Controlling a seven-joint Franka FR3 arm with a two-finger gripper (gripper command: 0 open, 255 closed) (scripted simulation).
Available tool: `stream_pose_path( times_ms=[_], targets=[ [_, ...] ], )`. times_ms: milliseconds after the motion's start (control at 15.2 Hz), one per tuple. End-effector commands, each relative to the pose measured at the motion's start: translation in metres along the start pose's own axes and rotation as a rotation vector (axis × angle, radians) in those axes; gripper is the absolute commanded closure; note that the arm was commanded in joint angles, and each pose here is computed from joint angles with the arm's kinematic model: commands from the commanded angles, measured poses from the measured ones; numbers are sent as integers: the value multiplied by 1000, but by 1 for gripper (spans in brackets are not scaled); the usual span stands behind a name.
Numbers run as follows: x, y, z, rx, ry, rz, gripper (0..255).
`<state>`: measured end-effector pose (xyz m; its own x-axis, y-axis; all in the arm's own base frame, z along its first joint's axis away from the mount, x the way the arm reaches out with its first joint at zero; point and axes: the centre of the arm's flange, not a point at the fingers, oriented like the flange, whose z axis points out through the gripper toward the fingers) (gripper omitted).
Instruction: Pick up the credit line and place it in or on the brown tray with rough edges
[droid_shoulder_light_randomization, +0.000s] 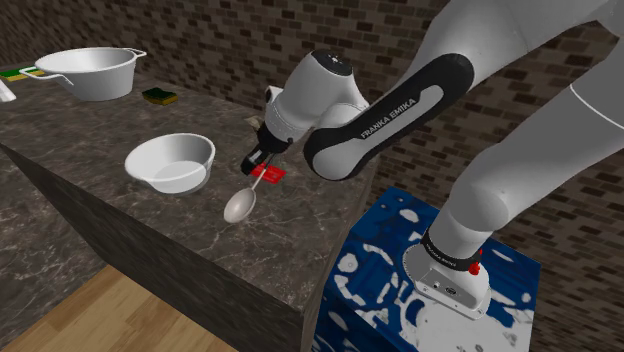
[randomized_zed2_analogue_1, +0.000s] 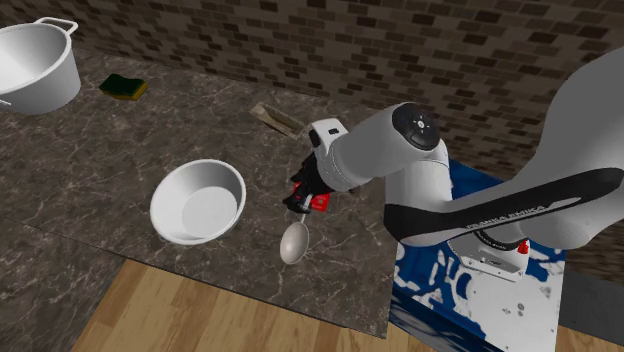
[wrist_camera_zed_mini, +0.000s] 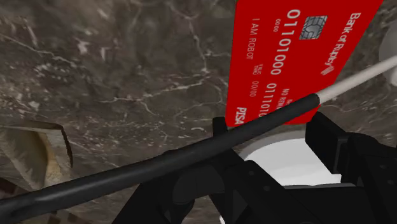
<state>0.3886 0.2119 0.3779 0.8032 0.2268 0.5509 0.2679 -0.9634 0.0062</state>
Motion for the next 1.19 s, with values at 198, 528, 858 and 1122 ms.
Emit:
stream_pose_path(
  times_ms=[198, 528, 858, 1122],
  targets=[
    [16, -1, -22, 1, -1, 0, 255],
    [30, -1, -44, 1, -1, 0, 255],
    [62, 54, -25, 1, -1, 0, 255],
    [88, 98, -10, 1, -1, 0, 255]
  ],
)
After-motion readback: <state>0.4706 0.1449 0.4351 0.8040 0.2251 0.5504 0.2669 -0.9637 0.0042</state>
